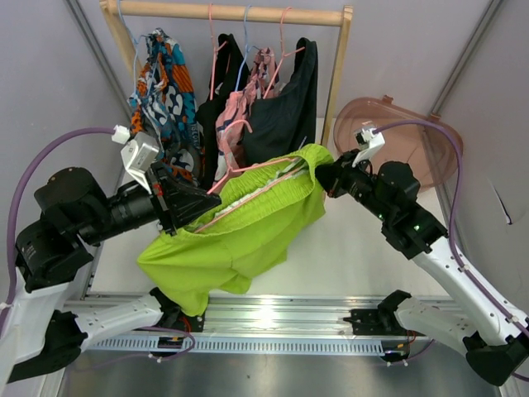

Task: Remove the shorts from the hanger

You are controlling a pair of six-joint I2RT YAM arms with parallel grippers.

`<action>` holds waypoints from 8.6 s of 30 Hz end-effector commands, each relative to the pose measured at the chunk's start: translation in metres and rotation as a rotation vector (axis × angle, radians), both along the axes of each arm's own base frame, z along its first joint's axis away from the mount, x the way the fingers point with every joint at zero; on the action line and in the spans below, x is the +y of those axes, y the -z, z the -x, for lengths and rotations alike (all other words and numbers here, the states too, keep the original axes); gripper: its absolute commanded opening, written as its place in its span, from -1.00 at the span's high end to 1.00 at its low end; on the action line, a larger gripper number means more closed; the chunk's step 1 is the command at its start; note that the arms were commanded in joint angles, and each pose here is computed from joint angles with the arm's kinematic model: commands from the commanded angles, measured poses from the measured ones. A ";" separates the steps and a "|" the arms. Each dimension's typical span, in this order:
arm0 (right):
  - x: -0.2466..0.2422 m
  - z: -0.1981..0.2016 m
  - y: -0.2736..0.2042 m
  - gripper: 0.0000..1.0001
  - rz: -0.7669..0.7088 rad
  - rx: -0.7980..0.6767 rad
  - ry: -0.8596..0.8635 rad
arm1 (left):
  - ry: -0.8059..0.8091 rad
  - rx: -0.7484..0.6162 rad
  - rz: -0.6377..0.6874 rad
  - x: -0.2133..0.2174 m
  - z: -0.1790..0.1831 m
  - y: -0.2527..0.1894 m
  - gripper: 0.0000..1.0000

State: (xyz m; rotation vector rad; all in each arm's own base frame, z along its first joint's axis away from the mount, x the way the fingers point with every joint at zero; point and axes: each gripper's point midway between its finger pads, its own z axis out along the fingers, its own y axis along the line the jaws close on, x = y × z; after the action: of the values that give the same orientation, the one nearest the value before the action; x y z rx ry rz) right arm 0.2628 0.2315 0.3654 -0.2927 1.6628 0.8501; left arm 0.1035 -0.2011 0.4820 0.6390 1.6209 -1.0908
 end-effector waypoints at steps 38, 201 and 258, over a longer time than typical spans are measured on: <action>-0.036 0.027 -0.101 1.00 0.107 -0.227 0.236 | -0.462 -0.103 0.019 0.036 -0.078 -0.009 1.00; -0.215 0.088 0.071 -0.99 0.090 0.235 0.730 | -0.647 -0.177 -0.217 -0.102 -0.353 0.022 -0.42; -0.091 0.099 -0.027 -0.99 -0.067 -0.075 -0.057 | -0.138 -0.105 -0.090 0.015 -0.035 0.019 1.00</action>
State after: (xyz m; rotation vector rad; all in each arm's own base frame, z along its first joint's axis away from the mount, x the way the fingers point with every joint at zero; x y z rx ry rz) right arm 0.1664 0.1254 0.3687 -0.2166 1.6443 0.8420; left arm 0.1750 -0.1660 0.4420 0.5085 1.6601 -0.6483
